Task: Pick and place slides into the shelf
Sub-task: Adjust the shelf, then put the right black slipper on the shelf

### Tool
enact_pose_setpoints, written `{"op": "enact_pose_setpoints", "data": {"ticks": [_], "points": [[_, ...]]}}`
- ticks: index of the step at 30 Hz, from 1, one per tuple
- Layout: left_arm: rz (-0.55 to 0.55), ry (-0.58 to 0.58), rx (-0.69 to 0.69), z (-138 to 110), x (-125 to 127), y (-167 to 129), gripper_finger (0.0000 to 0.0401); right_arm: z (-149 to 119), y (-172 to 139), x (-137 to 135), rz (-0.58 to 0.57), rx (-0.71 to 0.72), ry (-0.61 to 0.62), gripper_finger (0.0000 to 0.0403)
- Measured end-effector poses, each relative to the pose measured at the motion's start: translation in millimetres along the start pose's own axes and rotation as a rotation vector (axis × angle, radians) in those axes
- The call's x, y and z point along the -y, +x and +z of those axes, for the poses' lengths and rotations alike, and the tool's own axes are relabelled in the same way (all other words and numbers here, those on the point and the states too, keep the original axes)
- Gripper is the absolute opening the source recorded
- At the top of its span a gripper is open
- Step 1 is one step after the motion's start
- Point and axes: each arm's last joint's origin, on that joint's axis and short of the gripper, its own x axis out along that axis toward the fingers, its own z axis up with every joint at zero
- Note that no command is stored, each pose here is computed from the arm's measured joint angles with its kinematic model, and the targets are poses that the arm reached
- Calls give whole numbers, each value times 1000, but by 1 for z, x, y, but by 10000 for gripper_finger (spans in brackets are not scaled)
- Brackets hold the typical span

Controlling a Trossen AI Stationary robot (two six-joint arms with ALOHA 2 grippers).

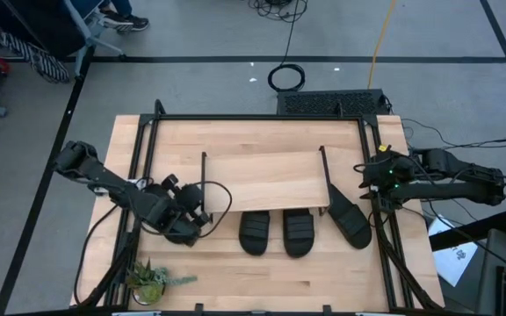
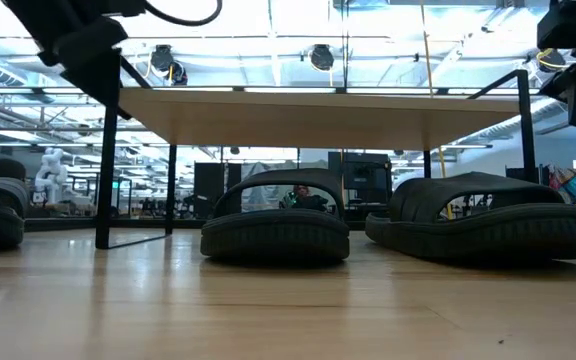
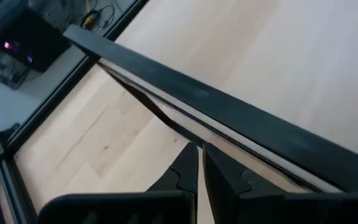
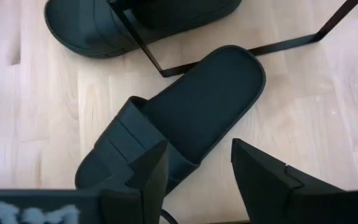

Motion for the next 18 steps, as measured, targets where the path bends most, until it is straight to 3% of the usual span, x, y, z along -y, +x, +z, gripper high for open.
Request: {"op": "enact_pose_setpoints", "data": {"ticks": [9, 14, 18], "points": [[4, 73, -8, -24, -2, -23, 21, -14, -6, -7, 171, -46, -42, 108], [-15, 67, 14, -35, -2, -35, 21, -12, -6, -10, 202, -50, -5, 106], [-36, 76, 47, -40, 0, -41, 21, -9, -6, -11, 218, -8, -64, 106]]}}
